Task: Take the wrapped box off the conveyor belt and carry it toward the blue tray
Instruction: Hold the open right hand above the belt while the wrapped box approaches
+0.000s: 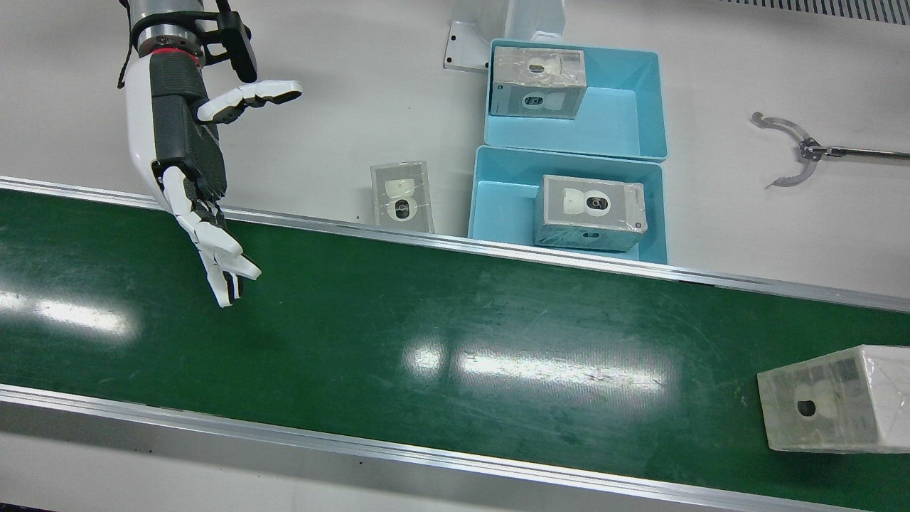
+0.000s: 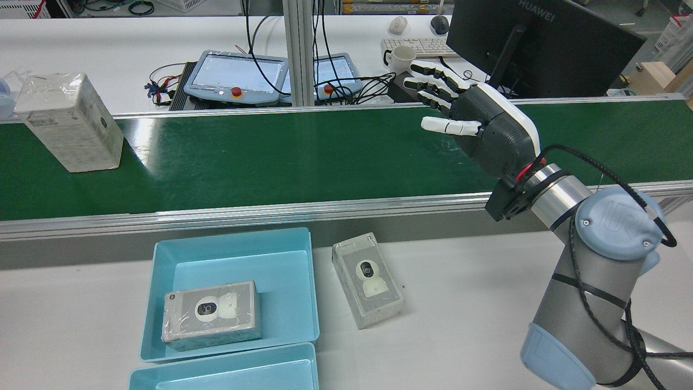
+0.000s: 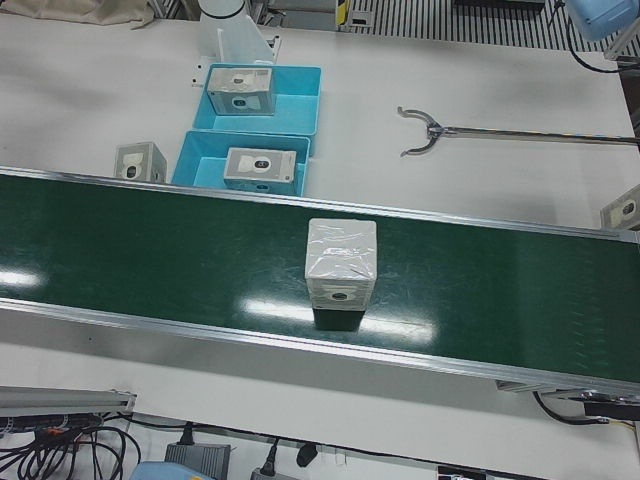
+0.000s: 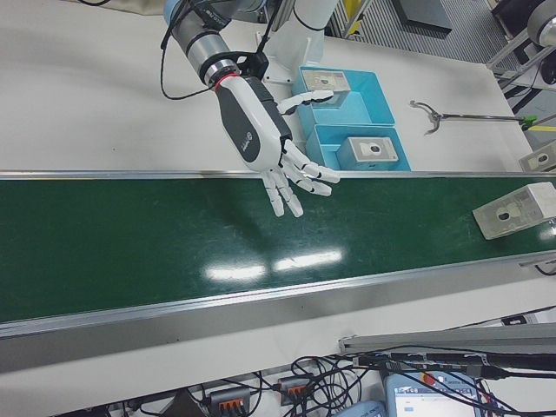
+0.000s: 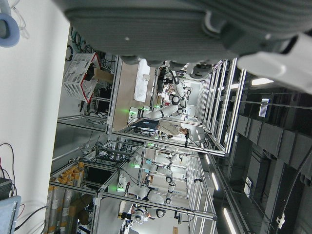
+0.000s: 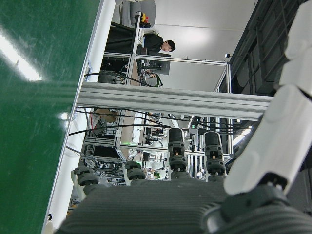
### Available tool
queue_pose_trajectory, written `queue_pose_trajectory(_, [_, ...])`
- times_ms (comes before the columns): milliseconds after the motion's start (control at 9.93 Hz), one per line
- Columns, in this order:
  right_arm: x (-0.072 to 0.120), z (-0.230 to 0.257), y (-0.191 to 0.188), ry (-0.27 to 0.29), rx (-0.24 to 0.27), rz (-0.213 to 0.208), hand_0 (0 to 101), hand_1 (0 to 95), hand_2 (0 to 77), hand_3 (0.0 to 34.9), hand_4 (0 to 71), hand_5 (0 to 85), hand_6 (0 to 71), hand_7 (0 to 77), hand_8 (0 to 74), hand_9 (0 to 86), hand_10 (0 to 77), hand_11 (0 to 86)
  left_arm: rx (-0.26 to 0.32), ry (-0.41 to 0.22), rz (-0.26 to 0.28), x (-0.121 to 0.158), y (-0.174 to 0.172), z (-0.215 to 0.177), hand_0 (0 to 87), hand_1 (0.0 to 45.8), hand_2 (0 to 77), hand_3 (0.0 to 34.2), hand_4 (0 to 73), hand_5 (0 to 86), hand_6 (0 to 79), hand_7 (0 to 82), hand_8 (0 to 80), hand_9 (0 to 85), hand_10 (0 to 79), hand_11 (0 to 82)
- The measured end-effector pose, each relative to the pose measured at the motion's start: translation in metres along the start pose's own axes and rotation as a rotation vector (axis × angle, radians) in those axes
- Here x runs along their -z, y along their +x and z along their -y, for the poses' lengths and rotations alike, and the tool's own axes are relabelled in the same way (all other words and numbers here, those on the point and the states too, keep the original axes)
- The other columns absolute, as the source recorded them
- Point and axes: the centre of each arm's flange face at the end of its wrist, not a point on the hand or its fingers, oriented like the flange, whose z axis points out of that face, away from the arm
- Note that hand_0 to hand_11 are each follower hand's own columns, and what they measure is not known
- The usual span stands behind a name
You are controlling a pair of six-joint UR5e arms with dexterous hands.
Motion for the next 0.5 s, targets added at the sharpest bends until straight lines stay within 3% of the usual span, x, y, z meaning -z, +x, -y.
queue_pose_trajectory(504, [-0.0005,-0.0010,0.0031,-0.001,-0.002,-0.005,39,8.2,14.2,29.7,6.0,20.2,0.0,21.8,1.1,7.6,3.3,5.4,0.000,0.000,0.000,0.0000,0.0000,0.0000,0.0,0.0,1.1,0.0,0.0,0.5,0.0,0.5,0.5,0.0,0.0,0.0])
